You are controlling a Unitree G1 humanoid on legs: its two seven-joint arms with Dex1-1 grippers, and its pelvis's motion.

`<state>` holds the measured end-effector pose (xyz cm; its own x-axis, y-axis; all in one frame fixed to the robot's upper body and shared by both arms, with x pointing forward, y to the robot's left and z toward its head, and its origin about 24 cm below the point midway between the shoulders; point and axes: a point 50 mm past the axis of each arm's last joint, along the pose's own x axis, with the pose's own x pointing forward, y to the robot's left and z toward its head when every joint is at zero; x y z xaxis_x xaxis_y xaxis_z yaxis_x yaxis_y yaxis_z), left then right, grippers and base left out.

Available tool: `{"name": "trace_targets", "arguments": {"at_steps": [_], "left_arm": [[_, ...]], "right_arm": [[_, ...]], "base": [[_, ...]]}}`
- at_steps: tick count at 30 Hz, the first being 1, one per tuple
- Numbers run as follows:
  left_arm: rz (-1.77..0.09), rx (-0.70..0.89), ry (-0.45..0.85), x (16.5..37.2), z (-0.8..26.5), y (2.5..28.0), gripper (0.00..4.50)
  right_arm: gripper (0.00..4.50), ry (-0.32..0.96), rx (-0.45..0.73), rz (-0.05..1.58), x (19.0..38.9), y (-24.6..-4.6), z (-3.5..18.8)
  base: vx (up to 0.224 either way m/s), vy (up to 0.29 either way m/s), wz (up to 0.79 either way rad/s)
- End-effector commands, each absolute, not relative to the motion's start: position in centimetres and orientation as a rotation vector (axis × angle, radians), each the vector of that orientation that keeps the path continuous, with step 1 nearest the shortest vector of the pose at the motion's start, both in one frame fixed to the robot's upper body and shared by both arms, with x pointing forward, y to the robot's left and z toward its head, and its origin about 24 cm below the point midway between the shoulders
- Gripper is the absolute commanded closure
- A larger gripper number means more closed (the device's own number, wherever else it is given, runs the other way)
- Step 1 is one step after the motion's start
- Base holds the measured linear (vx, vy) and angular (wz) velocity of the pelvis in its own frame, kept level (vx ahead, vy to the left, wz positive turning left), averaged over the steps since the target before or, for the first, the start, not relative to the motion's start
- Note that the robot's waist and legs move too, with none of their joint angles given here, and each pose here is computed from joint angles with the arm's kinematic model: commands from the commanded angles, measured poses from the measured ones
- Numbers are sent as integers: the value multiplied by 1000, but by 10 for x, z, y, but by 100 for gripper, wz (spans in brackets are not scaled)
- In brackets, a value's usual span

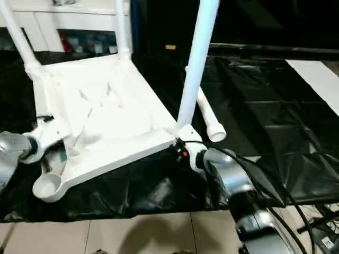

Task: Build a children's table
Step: Rotate table base

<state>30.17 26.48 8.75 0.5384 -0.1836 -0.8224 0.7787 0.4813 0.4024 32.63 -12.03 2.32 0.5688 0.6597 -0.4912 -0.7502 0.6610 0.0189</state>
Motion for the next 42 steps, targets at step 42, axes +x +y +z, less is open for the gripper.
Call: {"name": "trace_targets", "arguments": {"at_steps": [42], "left_arm": [[-1118,635,495,309,84,115,450]], "right_arm": [[449,327,-102,826,356,-41,42]], "base": [[0,0,0]]}}
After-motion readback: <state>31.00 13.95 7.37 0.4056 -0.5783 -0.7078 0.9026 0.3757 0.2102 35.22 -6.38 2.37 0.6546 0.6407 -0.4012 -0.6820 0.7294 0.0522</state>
